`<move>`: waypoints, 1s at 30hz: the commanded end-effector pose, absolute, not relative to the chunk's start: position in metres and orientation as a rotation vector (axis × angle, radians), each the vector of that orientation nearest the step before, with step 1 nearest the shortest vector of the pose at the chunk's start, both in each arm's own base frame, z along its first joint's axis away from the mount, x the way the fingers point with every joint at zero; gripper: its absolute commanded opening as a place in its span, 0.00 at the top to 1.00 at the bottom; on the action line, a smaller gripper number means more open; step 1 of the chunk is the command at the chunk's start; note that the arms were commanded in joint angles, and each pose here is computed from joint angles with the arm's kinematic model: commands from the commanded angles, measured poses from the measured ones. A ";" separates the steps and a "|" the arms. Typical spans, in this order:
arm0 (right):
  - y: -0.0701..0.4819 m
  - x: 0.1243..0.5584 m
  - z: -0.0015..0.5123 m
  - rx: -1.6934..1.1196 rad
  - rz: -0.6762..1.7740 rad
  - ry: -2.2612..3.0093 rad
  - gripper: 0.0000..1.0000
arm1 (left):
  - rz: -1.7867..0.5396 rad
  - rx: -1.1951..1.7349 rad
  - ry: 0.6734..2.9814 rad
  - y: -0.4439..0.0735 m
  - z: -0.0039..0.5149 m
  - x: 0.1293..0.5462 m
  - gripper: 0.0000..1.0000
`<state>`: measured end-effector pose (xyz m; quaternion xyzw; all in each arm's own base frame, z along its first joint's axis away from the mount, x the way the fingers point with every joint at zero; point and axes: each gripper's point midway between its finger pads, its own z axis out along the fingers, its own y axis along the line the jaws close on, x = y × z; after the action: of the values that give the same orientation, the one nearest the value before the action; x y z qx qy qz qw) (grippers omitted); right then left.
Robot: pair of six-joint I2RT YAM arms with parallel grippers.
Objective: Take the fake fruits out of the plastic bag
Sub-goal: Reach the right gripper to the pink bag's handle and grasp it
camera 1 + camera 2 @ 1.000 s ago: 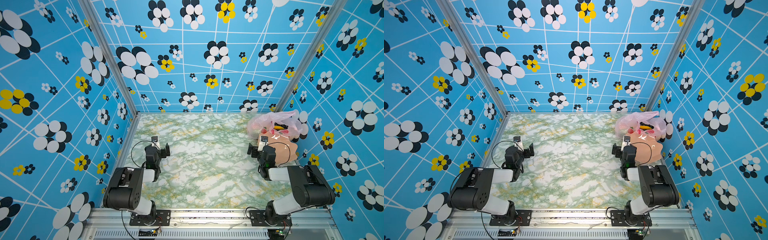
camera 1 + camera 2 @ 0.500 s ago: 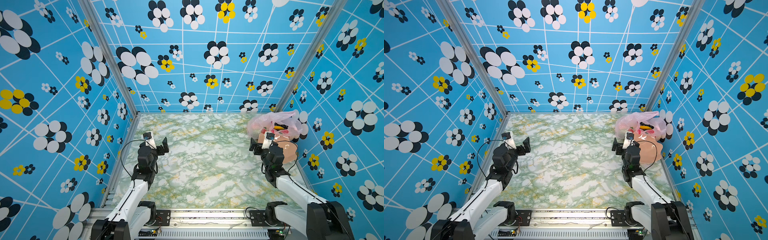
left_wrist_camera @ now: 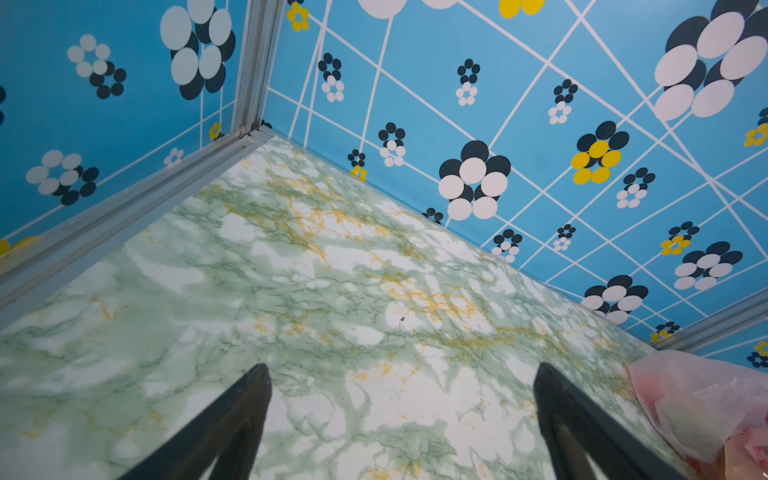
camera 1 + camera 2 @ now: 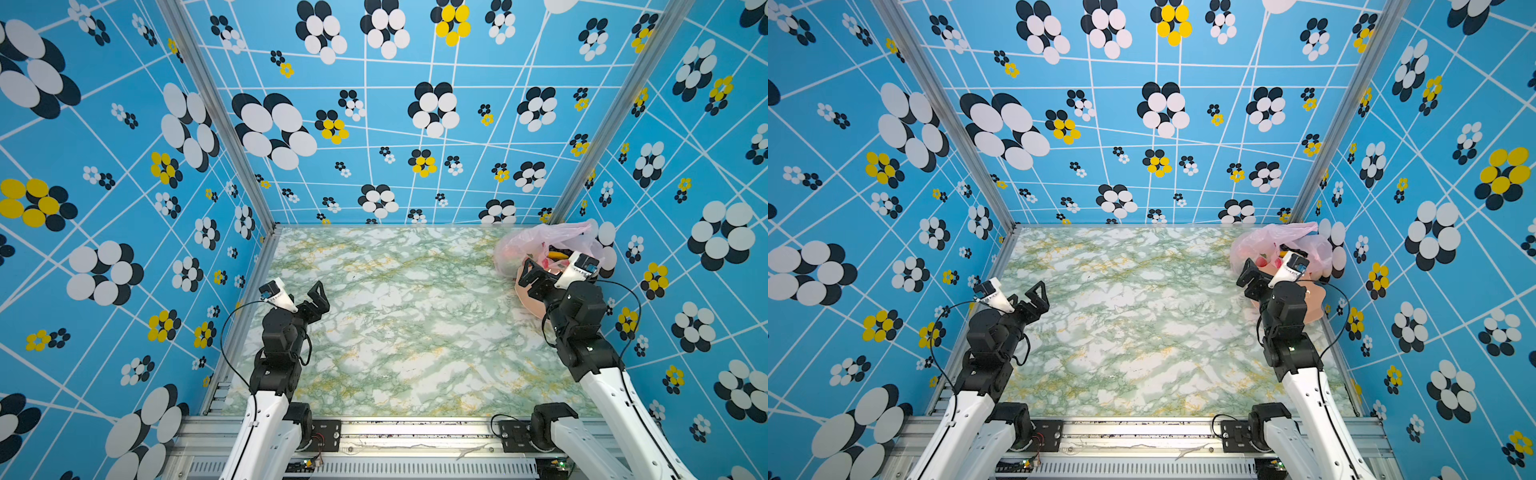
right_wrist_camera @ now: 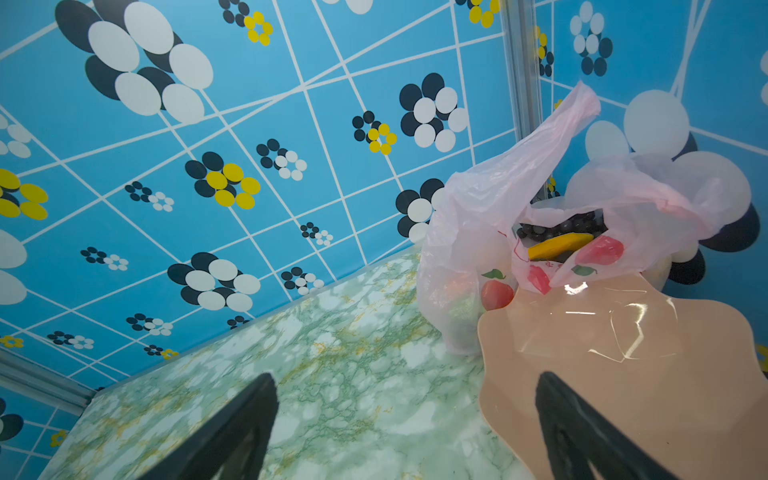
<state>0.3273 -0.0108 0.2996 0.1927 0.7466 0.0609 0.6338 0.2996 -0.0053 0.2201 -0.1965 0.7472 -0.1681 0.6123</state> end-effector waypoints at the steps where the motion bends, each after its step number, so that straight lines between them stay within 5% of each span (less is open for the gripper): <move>1: -0.026 0.333 0.290 0.497 0.017 1.803 0.01 | -0.472 -0.404 1.792 -0.022 0.206 0.300 0.01; 14: -0.079 0.417 0.275 0.774 -0.163 1.619 0.01 | -0.420 -0.215 1.898 -0.048 0.173 0.304 0.01; 30: -0.108 0.519 0.248 0.745 -0.122 1.557 0.01 | -0.430 -0.196 1.890 -0.052 0.158 0.308 0.01</move>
<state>0.5036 -0.1012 0.2320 0.3234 0.7056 -0.0655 0.6271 0.3064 -0.0486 0.1603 -0.0983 0.8047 -0.1864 0.5550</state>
